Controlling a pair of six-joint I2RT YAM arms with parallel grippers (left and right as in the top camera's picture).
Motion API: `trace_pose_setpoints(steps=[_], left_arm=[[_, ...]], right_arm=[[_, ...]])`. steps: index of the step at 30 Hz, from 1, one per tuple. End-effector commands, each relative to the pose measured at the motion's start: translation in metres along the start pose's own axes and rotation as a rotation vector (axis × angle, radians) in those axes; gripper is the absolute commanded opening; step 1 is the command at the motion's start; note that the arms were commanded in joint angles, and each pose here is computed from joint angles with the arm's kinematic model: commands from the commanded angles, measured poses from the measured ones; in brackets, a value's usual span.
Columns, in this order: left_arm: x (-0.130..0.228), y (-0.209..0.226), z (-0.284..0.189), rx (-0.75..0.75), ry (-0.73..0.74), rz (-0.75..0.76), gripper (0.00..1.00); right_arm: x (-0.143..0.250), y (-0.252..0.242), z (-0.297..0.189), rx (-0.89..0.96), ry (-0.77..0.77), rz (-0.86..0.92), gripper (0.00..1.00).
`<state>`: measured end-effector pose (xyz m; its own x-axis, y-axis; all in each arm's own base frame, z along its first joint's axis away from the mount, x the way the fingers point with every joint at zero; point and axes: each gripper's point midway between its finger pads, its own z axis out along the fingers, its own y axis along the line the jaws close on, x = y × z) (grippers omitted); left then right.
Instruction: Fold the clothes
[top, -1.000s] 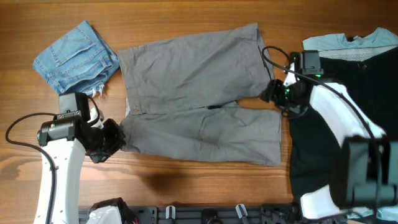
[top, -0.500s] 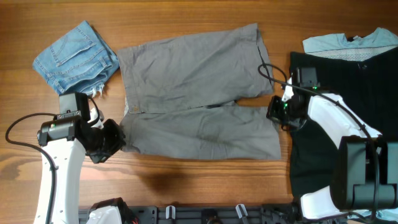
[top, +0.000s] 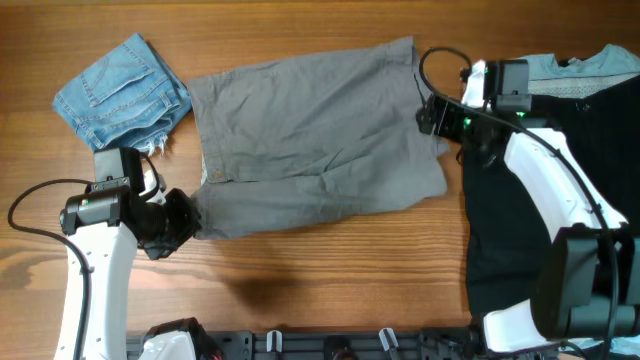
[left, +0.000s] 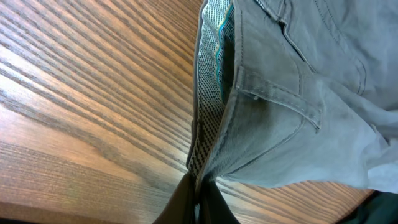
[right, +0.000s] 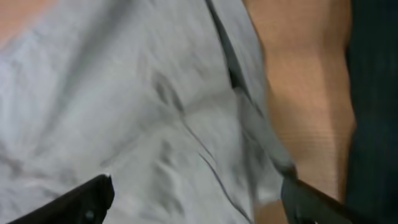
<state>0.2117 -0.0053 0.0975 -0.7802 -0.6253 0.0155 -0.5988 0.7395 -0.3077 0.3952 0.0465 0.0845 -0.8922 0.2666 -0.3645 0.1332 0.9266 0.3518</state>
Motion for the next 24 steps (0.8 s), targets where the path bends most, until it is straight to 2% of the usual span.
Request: trace_pose_setpoints(steps=[1, 4, 6, 7, 8, 9, 10, 12, 13, 16, 20, 22, 24], left_arm=[[-0.007, -0.002, -0.008, 0.003, -0.037, 0.002, 0.04], [-0.007, -0.002, -0.008, 0.004, -0.037, 0.002, 0.04], [-0.007, -0.002, -0.008, 0.004, -0.037, 0.002, 0.04], [-0.007, -0.002, -0.008, 0.004, -0.037, 0.002, 0.04], [-0.007, -0.002, -0.008, 0.004, -0.038, 0.002, 0.04], [-0.007, -0.002, -0.008, 0.004, -0.038, 0.002, 0.04], [-0.008, -0.002, -0.008, 0.005, -0.040, 0.003, 0.04], [-0.008, -0.002, -0.008, 0.005, -0.041, 0.004, 0.04], [-0.008, -0.002, -0.008, 0.005, -0.041, 0.006, 0.04], [-0.007, -0.002, -0.008, 0.002, -0.037, 0.005, 0.04], [-0.008, 0.001, -0.008, -0.012, -0.046, 0.005, 0.04], [-0.011, -0.001, -0.008, -0.006, -0.059, 0.008, 0.04], [-0.015, -0.003, -0.008, 0.002, -0.073, 0.013, 0.04]], right_arm=[[0.038, -0.040, -0.001, 0.191, 0.150, 0.054, 0.91], [0.090, -0.054, -0.003, 0.242, 0.322, 0.088, 0.91], [0.114, -0.061, 0.003, 0.246, 0.369, 0.100, 0.91], [0.120, -0.061, 0.009, 0.229, 0.373, 0.099, 0.87], [0.125, -0.054, 0.017, 0.162, 0.370, 0.075, 0.79], [0.126, -0.044, 0.024, 0.079, 0.358, 0.032, 0.58], [0.125, -0.034, 0.027, 0.008, 0.344, 0.004, 0.32], [0.119, -0.020, 0.028, -0.075, 0.325, -0.041, 0.09], [0.117, -0.013, 0.023, -0.107, 0.329, -0.043, 0.04], [0.126, 0.013, -0.012, -0.203, 0.435, 0.004, 0.04], [0.145, 0.034, -0.088, -0.181, 0.652, 0.117, 0.04], [0.138, 0.046, -0.100, -0.220, 0.646, 0.125, 0.04], [0.120, 0.063, -0.097, -0.331, 0.570, 0.109, 0.04]])
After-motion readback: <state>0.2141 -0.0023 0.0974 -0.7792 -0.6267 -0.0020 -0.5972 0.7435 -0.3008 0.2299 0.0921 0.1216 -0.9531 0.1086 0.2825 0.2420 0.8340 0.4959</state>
